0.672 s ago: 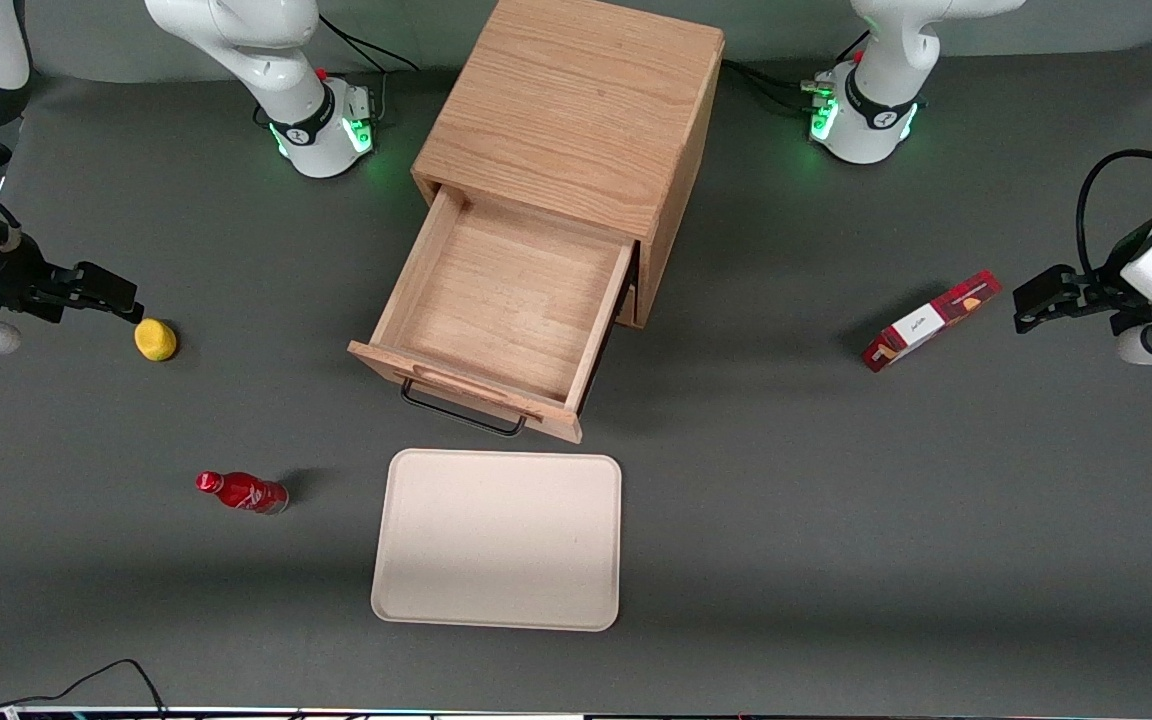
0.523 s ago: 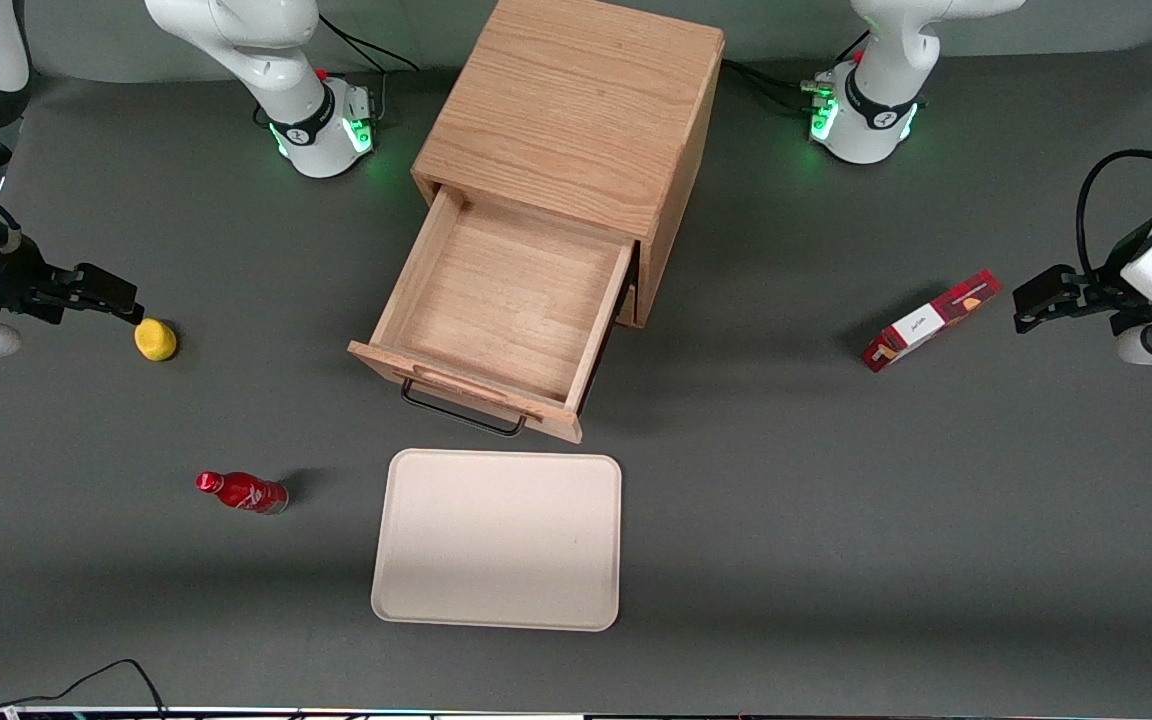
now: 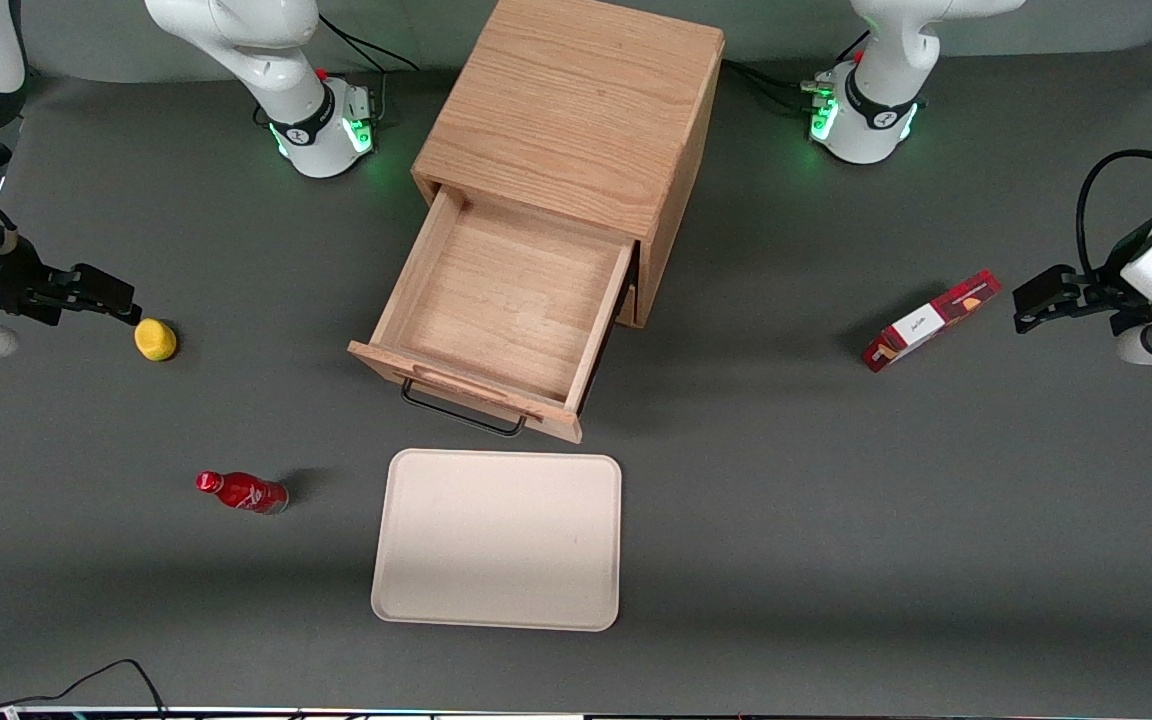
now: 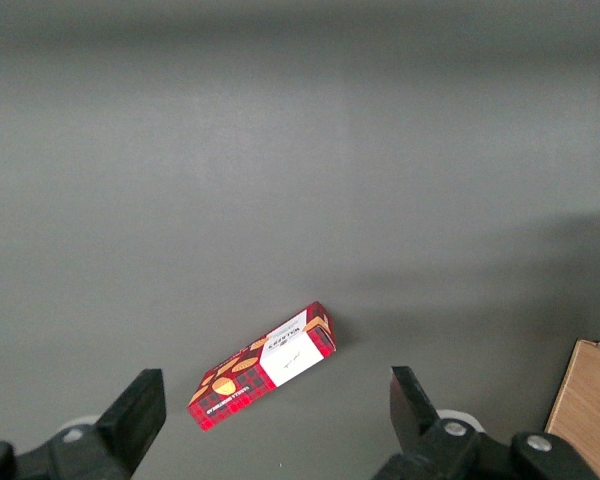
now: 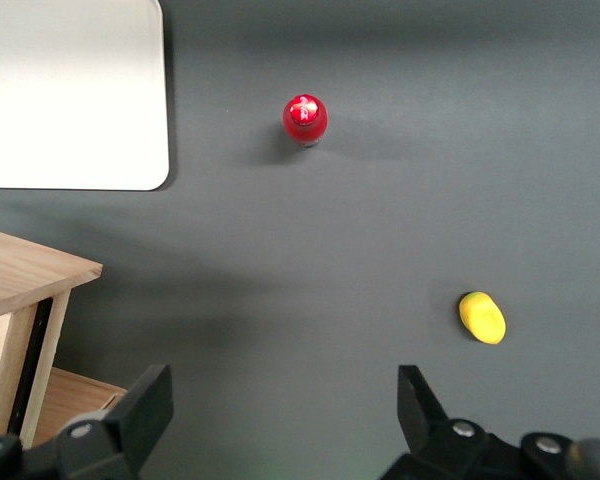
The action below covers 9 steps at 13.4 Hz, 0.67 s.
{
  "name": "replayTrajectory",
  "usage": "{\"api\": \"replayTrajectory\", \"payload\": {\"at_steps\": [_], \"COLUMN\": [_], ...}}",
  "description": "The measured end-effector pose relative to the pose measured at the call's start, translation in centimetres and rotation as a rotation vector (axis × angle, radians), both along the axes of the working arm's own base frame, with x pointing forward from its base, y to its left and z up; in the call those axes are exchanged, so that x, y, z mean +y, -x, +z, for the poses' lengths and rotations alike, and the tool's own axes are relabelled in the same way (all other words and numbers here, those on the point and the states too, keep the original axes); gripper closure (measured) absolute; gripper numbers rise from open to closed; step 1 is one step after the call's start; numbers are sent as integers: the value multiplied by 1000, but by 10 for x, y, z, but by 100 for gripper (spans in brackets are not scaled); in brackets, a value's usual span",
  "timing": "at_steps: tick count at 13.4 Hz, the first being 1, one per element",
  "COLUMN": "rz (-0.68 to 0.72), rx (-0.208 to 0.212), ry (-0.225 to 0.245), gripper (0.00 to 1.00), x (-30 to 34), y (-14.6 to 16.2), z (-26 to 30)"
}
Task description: Close top drawer
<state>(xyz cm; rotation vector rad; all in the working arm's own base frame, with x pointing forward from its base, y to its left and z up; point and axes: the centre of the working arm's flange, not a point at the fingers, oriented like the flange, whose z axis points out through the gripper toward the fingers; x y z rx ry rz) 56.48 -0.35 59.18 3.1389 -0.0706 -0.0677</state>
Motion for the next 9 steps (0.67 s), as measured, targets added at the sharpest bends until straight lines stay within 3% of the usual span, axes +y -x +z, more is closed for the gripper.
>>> {"api": "replayTrajectory", "payload": {"at_steps": [9], "rz": [8], "rx": [-30], "ry": [-4], "gripper": [0], "x": [1], "y": [-9], "z": [10]}}
